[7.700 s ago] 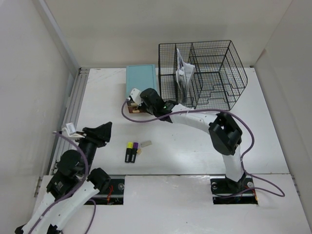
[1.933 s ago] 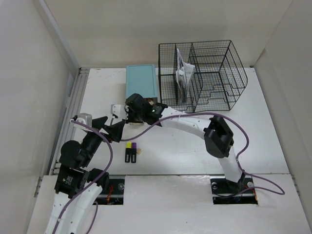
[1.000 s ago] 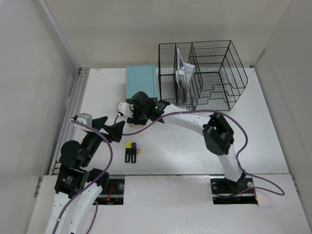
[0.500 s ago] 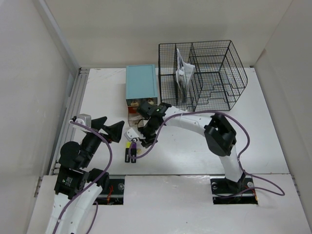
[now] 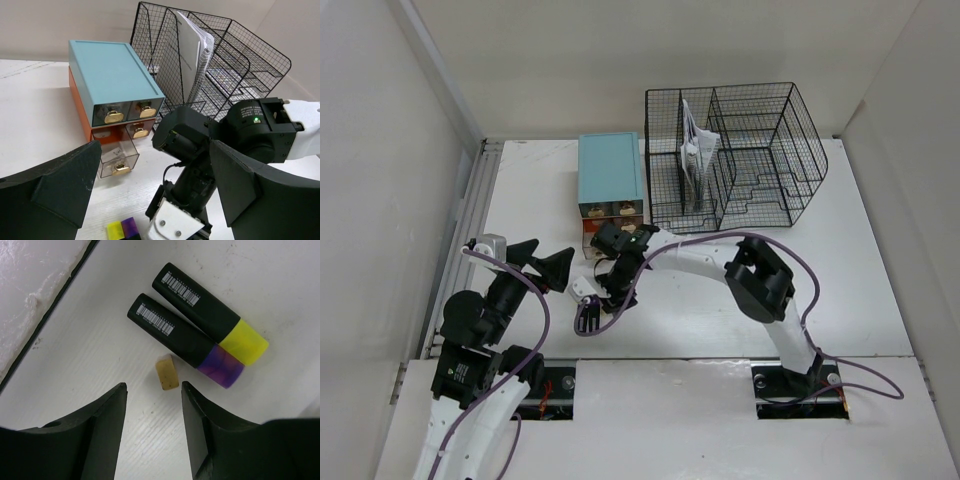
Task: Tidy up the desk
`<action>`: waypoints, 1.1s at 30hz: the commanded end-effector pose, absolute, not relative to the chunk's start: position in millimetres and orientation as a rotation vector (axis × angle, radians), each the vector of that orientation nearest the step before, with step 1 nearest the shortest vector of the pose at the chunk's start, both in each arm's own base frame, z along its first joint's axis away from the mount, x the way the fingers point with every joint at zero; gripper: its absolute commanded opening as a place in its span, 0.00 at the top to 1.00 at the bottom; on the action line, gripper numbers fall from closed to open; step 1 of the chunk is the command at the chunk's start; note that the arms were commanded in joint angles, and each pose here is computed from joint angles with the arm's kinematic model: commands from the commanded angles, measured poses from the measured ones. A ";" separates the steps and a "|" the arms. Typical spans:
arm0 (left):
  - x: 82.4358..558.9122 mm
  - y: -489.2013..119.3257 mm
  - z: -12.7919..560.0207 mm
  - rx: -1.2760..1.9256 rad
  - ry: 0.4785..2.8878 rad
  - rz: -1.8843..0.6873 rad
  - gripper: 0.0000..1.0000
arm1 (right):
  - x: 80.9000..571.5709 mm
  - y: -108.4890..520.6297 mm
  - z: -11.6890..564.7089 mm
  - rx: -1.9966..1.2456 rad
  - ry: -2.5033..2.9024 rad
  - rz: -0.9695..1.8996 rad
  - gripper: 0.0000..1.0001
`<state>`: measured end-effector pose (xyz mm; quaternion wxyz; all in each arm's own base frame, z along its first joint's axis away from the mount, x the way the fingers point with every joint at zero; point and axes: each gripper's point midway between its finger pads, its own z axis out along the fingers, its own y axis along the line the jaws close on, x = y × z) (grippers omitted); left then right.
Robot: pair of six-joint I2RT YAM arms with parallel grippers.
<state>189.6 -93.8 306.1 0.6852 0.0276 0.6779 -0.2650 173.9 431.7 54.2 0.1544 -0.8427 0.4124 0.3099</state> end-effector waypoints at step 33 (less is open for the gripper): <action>182.8 -92.4 326.2 0.071 1.444 -0.603 0.12 | 259.0 476.7 171.2 -1.835 1.335 0.445 0.99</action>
